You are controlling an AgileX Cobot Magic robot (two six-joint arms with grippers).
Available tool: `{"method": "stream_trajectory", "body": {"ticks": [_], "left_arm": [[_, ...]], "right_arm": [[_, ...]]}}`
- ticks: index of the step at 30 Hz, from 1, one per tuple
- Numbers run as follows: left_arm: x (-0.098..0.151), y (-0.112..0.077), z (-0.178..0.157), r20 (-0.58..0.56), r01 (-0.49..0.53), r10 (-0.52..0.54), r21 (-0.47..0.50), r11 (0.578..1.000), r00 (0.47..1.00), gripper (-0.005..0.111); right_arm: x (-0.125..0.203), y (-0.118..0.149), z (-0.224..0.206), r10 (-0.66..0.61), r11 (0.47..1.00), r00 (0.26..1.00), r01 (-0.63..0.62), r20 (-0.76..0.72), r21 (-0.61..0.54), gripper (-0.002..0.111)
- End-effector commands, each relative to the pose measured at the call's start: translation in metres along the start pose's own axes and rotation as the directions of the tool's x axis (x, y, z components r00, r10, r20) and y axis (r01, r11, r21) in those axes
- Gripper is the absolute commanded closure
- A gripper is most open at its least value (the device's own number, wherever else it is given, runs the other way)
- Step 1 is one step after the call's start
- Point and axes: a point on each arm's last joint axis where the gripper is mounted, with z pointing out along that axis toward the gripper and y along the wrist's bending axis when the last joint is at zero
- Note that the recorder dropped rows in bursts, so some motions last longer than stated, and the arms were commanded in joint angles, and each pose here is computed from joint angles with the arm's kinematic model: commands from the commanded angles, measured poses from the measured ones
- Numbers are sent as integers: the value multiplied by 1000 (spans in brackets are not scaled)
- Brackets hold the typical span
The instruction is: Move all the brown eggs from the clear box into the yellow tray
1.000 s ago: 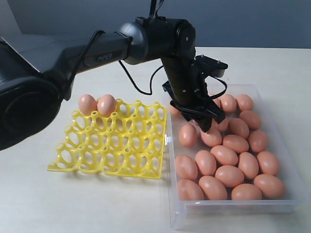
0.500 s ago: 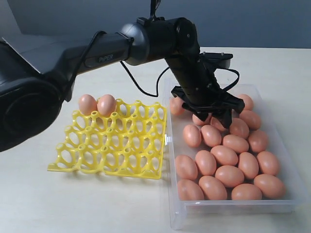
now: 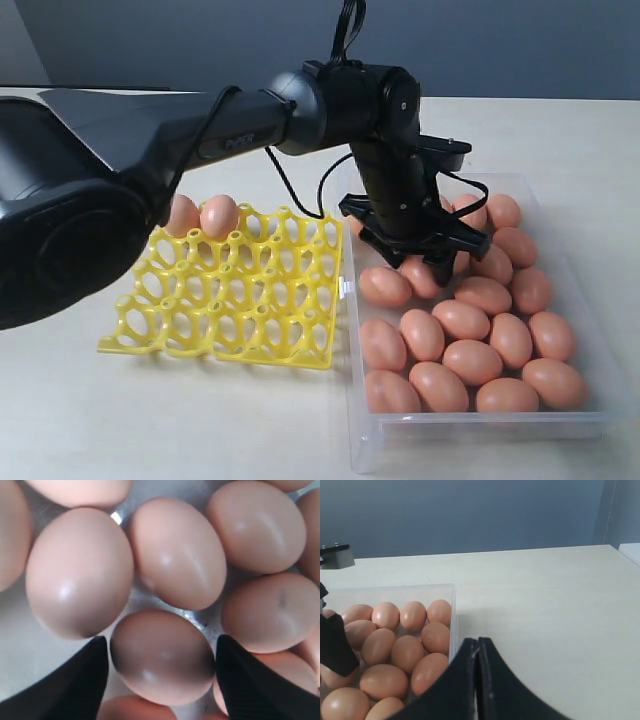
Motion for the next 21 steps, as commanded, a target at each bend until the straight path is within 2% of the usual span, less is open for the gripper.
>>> {"method": "stream_trajectory", "body": {"ticks": [1, 11, 13, 17, 20, 21], "left_arm": [[0, -3, -1, 8, 2, -1, -11, 1000, 1000, 48], [3, -1, 19, -23, 27, -27, -14, 1000, 999, 54], [3, -1, 19, -19, 27, -28, -14, 1000, 999, 65], [1, 0, 16, -6, 15, -15, -28, 999, 1000, 94], [0, 0, 9, 8, -2, 3, -48, 999, 1000, 107], [-1, 0, 5, 16, -11, 12, -58, 998, 1000, 106]], "right_arm": [[0, 0, 0, -5, 1000, 1000, 5, 9, 0, 109], [0, 0, 0, -5, 1000, 1000, 5, 9, 0, 109], [0, 0, 0, -5, 1000, 1000, 5, 9, 0, 109], [0, 0, 0, -5, 1000, 1000, 5, 9, 0, 109], [0, 0, 0, -5, 1000, 1000, 5, 9, 0, 109], [0, 0, 0, -5, 1000, 1000, 5, 9, 0, 109]]}}
